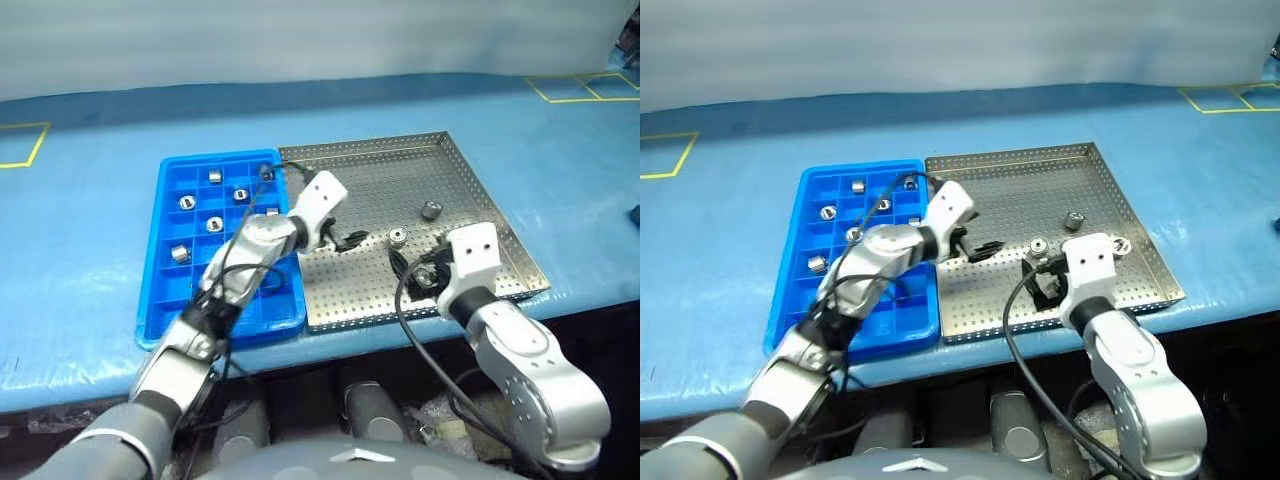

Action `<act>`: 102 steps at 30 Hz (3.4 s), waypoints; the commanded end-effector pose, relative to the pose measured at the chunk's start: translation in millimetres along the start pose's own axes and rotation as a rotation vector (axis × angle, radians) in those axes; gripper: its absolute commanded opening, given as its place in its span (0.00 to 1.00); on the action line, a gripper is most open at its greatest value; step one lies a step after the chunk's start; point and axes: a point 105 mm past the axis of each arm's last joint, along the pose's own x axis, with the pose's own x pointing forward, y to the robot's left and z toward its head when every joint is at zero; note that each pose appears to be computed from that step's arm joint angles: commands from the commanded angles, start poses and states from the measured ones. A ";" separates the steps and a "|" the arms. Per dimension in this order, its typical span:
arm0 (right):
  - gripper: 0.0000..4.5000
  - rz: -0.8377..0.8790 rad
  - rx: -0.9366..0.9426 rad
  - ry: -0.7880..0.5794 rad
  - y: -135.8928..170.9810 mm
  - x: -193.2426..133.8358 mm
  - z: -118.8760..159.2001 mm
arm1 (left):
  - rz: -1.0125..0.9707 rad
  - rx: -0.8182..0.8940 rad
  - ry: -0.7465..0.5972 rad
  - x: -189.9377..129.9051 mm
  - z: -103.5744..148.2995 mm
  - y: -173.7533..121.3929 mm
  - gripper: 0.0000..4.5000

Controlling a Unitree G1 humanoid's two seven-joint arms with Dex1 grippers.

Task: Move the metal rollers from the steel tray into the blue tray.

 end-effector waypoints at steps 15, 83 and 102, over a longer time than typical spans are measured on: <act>1.00 -0.075 0.012 -0.072 -3.9 -12.7 12.8 | 0.158 0.021 0.029 50.6 2.0 15.8 1.00; 1.00 0.899 -0.312 -0.199 160.3 49.8 52.8 | 0.738 -0.299 0.219 -238.7 -94.0 -19.0 0.37; 1.00 0.214 -0.046 -0.148 32.4 47.5 53.3 | 0.606 -0.167 -0.327 -164.2 6.3 18.9 1.00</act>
